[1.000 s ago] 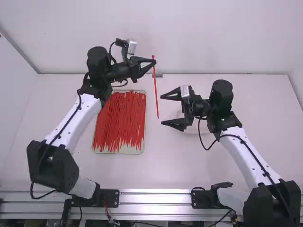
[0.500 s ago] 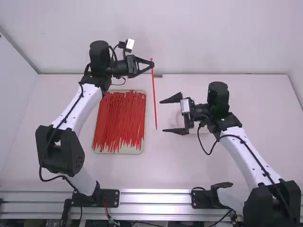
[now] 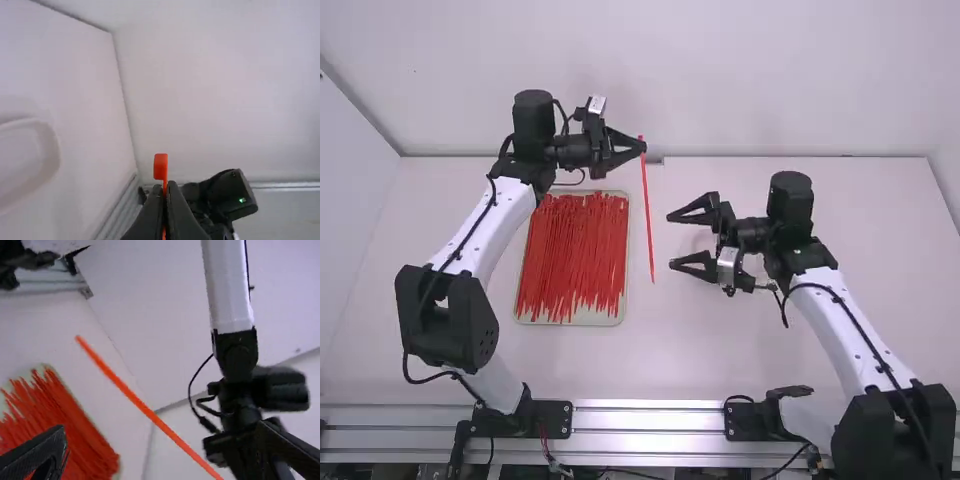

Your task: Fasten the cable tie

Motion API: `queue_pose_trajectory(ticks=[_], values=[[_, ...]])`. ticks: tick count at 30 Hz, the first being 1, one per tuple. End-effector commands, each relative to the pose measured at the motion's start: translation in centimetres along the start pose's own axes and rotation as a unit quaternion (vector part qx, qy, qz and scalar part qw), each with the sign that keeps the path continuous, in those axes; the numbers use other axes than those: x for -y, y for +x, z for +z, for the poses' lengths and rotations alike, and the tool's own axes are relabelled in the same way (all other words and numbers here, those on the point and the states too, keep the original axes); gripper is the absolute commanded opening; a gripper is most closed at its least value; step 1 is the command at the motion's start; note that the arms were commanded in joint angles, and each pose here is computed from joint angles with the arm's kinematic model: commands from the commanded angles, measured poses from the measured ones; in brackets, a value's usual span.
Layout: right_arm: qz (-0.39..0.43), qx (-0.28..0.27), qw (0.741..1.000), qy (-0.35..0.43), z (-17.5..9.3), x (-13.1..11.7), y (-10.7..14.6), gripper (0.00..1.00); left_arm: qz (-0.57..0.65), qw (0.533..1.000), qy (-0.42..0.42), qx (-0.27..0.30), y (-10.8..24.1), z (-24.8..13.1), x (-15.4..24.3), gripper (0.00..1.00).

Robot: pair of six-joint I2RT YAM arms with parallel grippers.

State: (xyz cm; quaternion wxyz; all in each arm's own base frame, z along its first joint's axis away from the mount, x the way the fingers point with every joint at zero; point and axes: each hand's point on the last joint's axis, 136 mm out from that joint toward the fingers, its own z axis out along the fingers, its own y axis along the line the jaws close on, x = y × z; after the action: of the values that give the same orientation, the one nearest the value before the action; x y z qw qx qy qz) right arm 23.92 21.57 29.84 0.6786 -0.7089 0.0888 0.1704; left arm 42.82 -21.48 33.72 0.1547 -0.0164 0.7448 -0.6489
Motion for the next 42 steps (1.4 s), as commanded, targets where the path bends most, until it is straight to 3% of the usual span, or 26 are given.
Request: queue_pose_trajectory(ticks=[1,8,10,12,14,16,19,26,42], values=[[-0.125,0.026,0.992,0.005,-0.2,1.1,-1.1,0.99,-0.012,0.999,0.017,-0.028,0.9,0.0,1.6,0.02],[-0.200,0.056,0.978,0.002,1.3,0.8,-2.2,0.95,-0.034,0.999,0.005,-0.022,1.2,1.0,1.3,0.02],[-0.230,0.069,0.971,0.002,1.9,0.6,-2.7,0.83,-0.028,0.999,0.009,-0.029,1.6,1.4,1.6,0.02],[-0.242,0.073,0.967,0.002,2.2,0.6,-2.9,0.79,-0.026,0.999,0.009,-0.031,1.7,1.6,1.6,0.02],[-0.253,0.077,0.964,0.003,2.4,0.5,-3.1,0.66,-0.030,0.999,0.008,-0.036,2.0,1.8,1.5,0.02],[-0.254,0.076,0.964,0.003,2.3,0.5,-3.0,0.62,-0.029,0.999,0.008,-0.039,2.2,2.0,1.6,0.02],[-0.253,0.078,0.964,0.002,2.4,0.5,-3.1,0.44,-0.031,0.999,0.008,-0.039,2.2,2.0,1.5,0.02],[-0.260,0.070,0.963,0.004,2.0,0.8,-2.8,0.23,-0.031,0.999,0.007,-0.038,2.2,2.1,1.5,0.02],[-0.264,0.050,0.963,0.003,1.6,1.0,-2.0,0.20,-0.029,1.000,-0.007,-0.009,1.3,2.3,1.1,0.02]])
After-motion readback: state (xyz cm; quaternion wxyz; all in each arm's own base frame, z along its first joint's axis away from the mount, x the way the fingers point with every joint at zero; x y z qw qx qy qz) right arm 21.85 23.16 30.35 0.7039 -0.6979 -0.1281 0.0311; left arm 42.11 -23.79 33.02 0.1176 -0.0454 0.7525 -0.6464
